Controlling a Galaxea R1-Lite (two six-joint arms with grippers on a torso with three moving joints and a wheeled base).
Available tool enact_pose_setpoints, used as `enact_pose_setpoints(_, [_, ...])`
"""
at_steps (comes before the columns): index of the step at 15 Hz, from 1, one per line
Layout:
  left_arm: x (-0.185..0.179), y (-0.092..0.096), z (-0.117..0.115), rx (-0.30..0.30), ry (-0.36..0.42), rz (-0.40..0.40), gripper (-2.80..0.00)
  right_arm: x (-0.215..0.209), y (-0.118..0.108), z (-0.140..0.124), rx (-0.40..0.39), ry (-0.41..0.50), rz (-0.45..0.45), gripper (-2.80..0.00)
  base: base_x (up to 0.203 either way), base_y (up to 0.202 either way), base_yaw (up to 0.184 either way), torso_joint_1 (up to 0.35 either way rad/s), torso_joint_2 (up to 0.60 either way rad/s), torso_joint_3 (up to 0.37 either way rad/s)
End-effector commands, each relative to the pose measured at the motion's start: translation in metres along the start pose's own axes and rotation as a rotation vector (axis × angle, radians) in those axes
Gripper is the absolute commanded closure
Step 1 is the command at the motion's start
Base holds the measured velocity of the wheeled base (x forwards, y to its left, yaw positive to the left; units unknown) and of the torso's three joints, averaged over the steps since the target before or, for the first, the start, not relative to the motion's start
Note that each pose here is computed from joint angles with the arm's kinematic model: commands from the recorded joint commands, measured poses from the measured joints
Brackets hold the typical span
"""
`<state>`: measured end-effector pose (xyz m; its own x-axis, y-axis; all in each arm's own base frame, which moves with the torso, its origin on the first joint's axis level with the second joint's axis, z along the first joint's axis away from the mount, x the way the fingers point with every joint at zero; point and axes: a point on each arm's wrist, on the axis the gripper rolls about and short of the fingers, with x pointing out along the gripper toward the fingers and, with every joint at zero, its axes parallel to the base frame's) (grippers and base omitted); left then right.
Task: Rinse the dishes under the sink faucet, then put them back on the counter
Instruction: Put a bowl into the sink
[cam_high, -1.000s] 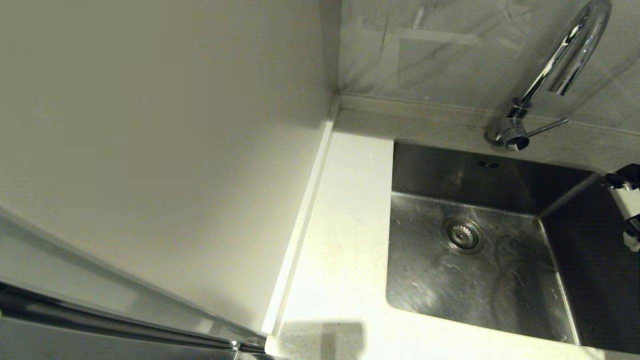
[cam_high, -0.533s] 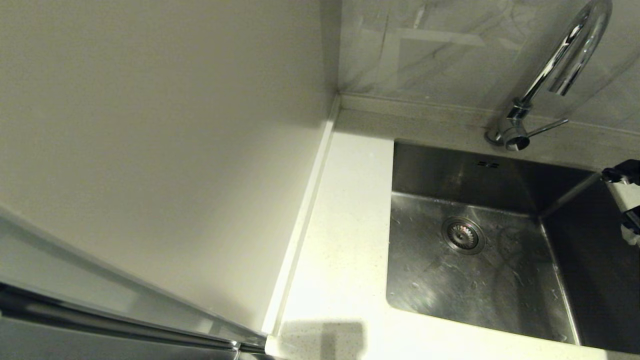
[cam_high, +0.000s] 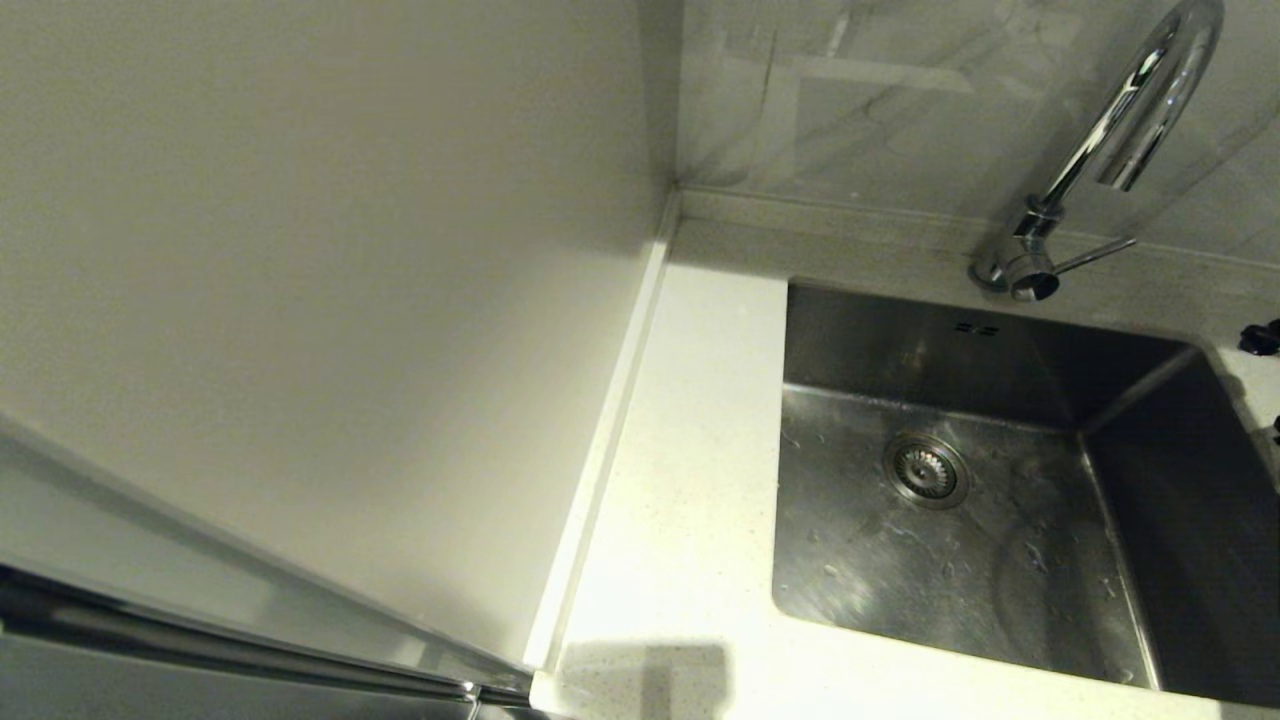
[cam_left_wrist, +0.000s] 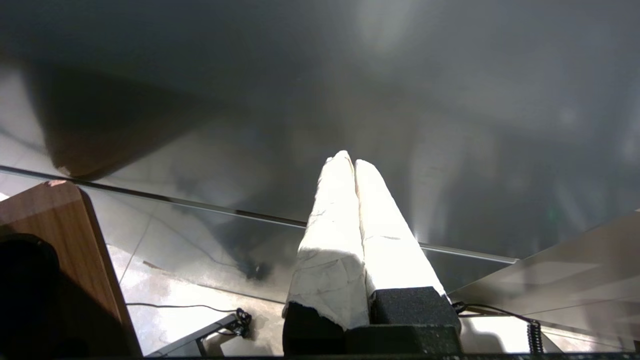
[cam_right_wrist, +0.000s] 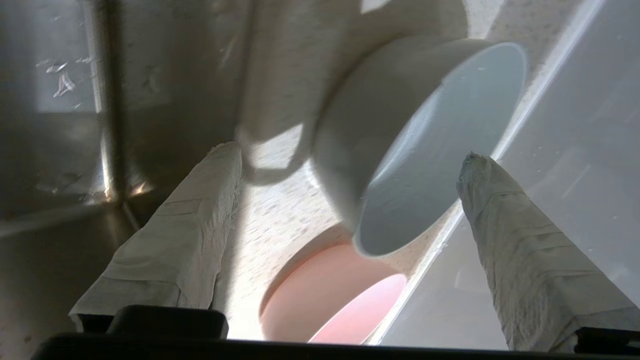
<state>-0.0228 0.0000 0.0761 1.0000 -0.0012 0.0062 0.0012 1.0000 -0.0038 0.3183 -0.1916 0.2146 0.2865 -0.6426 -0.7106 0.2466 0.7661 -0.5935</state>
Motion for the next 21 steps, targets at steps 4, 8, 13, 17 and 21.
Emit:
enact_pose_setpoints(4, [0.000,0.000,-0.001,-0.001,0.002,0.001,0.00,0.016,-0.005,0.000,0.009,0.018,0.013,-2.80,0.000,0.000,0.000,0.000,0.00,0.000])
enact_pose_setpoints(8, [0.000,0.000,-0.001,-0.001,0.003,0.001,0.00,0.018,-0.004,-0.001,0.005,0.026,0.018,-2.80,0.000,0.000,0.000,0.000,0.00,0.000])
enact_pose_setpoints(13, [0.000,0.000,-0.001,-0.001,0.003,0.001,0.00,0.017,-0.004,-0.001,-0.002,0.026,0.017,0.00,0.000,0.000,0.000,0.000,0.00,0.000])
enact_pose_setpoints(17, [0.000,0.000,-0.001,-0.001,0.002,0.001,0.00,0.005,-0.009,-0.004,0.004,0.013,0.011,0.00,0.000,0.000,0.000,0.000,0.00,0.000])
enact_pose_setpoints(21, [0.000,0.000,-0.001,-0.001,0.003,0.001,0.00,-0.009,-0.010,-0.010,-0.007,0.033,0.039,0.00,0.000,0.000,0.000,0.000,0.00,0.000])
